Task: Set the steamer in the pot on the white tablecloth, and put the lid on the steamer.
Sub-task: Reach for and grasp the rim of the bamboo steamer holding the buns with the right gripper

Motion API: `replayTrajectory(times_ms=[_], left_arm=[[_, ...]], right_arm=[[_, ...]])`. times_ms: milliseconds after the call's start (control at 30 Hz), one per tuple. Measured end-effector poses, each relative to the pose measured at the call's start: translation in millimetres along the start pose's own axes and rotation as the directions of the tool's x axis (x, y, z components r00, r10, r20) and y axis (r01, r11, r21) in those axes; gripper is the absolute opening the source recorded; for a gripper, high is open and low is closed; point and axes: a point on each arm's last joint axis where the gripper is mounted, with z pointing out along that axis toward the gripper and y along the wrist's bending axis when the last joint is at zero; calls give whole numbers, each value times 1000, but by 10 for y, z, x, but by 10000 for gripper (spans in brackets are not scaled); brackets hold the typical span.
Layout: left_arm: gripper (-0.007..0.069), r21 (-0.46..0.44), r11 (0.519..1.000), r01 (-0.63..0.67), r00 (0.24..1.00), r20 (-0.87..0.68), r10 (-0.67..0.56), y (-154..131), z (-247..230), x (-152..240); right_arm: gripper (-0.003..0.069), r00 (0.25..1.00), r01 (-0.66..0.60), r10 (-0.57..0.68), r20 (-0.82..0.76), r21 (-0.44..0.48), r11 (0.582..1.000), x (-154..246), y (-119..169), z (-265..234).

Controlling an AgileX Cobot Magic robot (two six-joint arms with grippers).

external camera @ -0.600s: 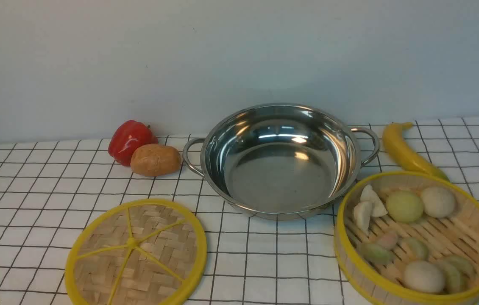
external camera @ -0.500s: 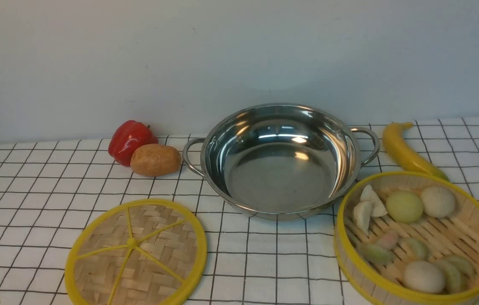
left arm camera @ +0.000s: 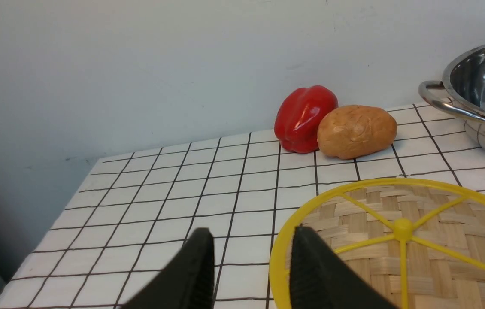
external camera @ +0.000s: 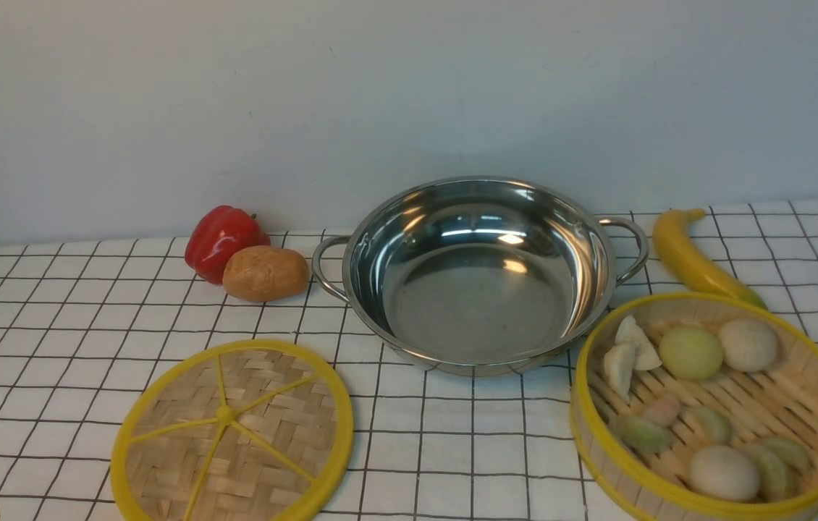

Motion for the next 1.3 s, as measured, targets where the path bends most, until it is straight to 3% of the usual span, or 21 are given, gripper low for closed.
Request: replayTrajectory(times_ms=[600, 733, 767, 800, 833, 900, 933, 967, 1033, 1133, 1300], left_arm=[[243, 0, 1000, 0, 1000, 0, 0, 0, 0, 0], [243, 15, 997, 72, 997, 0, -72, -13, 0, -1], [243, 24, 992, 123, 992, 0, -123, -22, 0, -3], [243, 42, 973, 229, 973, -3, -229, -38, -1, -6], [243, 45, 969, 243, 970, -4, -243, -41, -1, -7], [243, 77, 901, 426, 904, -16, -426, -70, -3, -17], [243, 82, 887, 454, 891, -19, -455, -74, -3, -19], [243, 103, 819, 564, 825, -32, -564, -94, -5, -29], [243, 119, 762, 636, 770, -44, -636, -108, -7, -38], [243, 132, 707, 695, 717, -55, -695, -121, -9, -48], [243, 137, 687, 713, 698, -47, -715, -118, -10, -60]], right_arm=[[240, 1000, 0, 0, 0, 0, 1000, 0, 0, 0], [240, 993, -120, 120, 3, -12, 993, -4, 10, 0], [240, 981, -195, 196, 7, -21, 980, -10, 17, 0], [240, 939, -342, 343, 7, -36, 939, -17, 28, -1], [240, 928, -373, 374, 4, -40, 927, -17, 32, -1], [240, 805, -593, 593, -15, -59, 803, -21, 51, -2], [240, 794, -607, 608, -17, -61, 792, -21, 53, -2], [240, 703, -711, 710, -32, -68, 700, -24, 64, -3], [240, 629, -777, 776, -44, -73, 626, -27, 73, -3], [240, 585, -810, 810, -45, -81, 580, -36, 76, -4], [240, 578, -815, 815, -37, -87, 573, -45, 73, -4]])
